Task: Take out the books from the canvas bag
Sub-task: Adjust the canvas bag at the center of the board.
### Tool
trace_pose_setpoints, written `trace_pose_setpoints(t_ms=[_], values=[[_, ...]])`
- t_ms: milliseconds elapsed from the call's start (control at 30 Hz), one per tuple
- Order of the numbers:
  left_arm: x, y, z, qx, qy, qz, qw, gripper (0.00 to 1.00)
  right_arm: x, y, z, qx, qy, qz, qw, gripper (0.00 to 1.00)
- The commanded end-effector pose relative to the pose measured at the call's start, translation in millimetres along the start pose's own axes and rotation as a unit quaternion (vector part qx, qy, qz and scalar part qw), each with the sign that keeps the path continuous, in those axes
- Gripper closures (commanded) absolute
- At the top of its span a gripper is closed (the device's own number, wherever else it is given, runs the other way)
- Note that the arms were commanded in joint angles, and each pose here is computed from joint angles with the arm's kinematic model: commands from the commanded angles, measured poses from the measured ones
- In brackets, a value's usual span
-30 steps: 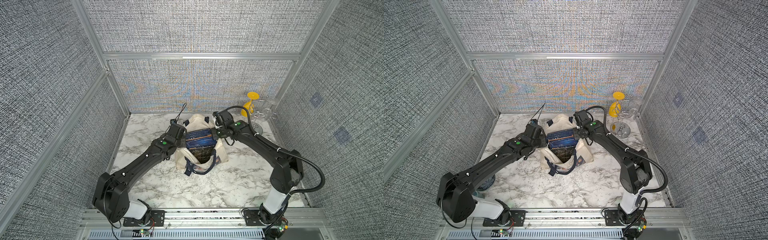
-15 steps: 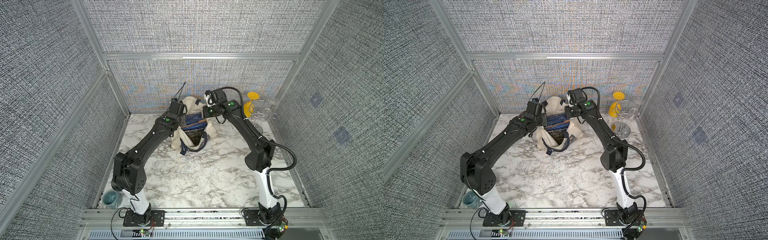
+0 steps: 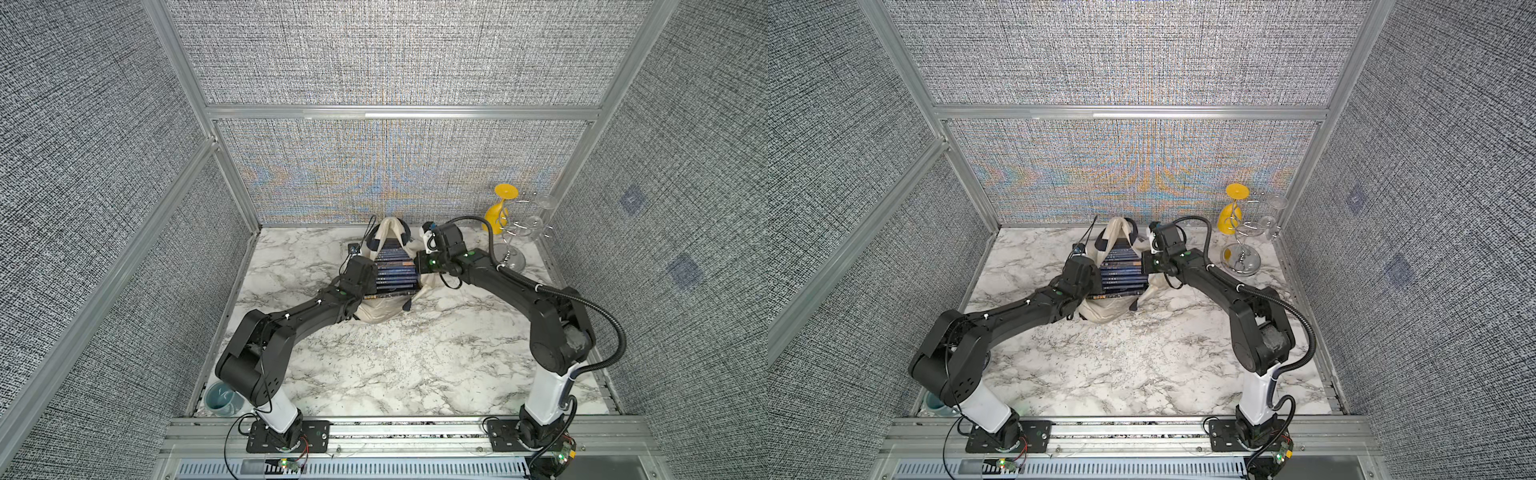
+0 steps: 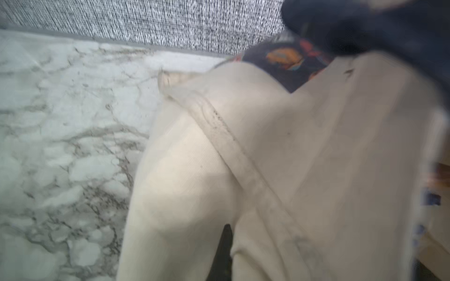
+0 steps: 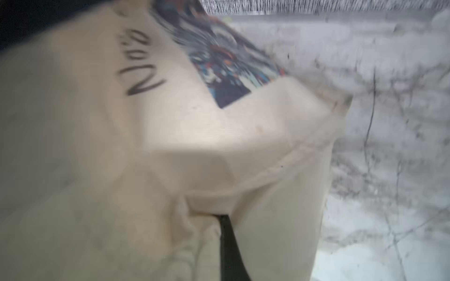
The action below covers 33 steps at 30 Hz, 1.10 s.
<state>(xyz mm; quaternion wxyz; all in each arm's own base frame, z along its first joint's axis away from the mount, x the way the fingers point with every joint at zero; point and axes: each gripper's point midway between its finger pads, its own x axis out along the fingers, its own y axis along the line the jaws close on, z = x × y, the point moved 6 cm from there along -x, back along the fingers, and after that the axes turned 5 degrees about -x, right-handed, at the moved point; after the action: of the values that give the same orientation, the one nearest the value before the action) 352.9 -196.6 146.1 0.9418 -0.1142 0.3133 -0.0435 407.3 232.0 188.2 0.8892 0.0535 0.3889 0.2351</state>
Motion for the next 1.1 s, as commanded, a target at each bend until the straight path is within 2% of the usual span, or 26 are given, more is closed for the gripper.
trace_pose_setpoints(t_ms=[0, 133, 333, 533, 567, 633, 800, 867, 933, 1067], values=[[-8.5, -1.0, -23.9, -0.024, -0.002, -0.012, 1.000, 1.00, -8.0, -1.1, -8.0, 0.050, -0.050, 0.011, 0.997, 1.00], [-26.2, 1.3, -46.0, -0.029, -0.006, -0.025, 0.999, 1.00, -10.6, 0.8, -43.4, 0.066, -0.035, 0.004, 0.997, 1.00], [-42.5, -2.5, -60.6, -0.032, -0.007, -0.071, 0.997, 1.00, 0.1, -14.8, -76.0, 0.080, -0.021, -0.049, 0.995, 1.00], [-51.1, -20.5, -60.0, -0.017, -0.022, -0.167, 0.986, 1.00, -6.8, -17.3, -41.3, 0.066, -0.050, -0.054, 0.995, 1.00], [-52.7, -22.2, -59.3, -0.017, -0.027, -0.178, 0.984, 1.00, -11.8, -17.1, -37.6, 0.064, -0.057, -0.053, 0.995, 0.97], [-56.2, -24.3, -58.3, -0.016, -0.033, -0.194, 0.980, 1.00, -24.6, -15.6, -31.9, 0.059, -0.072, -0.055, 0.994, 0.76], [-61.7, -26.8, -51.9, -0.009, -0.053, -0.207, 0.977, 1.00, -50.2, -7.8, -35.6, 0.070, -0.079, -0.040, 0.994, 0.42], [-64.6, -27.3, -48.5, -0.018, -0.061, -0.212, 0.975, 1.00, -61.7, -1.7, -35.2, 0.071, -0.082, -0.037, 0.993, 0.35], [-67.3, -29.1, -45.3, -0.022, -0.064, -0.218, 0.974, 1.00, -69.7, 0.7, -50.0, 0.072, -0.071, -0.046, 0.994, 0.29], [-66.5, -28.7, -46.2, -0.026, -0.061, -0.216, 0.974, 1.00, -92.3, 10.6, -60.9, 0.089, -0.079, -0.042, 0.992, 0.25]])
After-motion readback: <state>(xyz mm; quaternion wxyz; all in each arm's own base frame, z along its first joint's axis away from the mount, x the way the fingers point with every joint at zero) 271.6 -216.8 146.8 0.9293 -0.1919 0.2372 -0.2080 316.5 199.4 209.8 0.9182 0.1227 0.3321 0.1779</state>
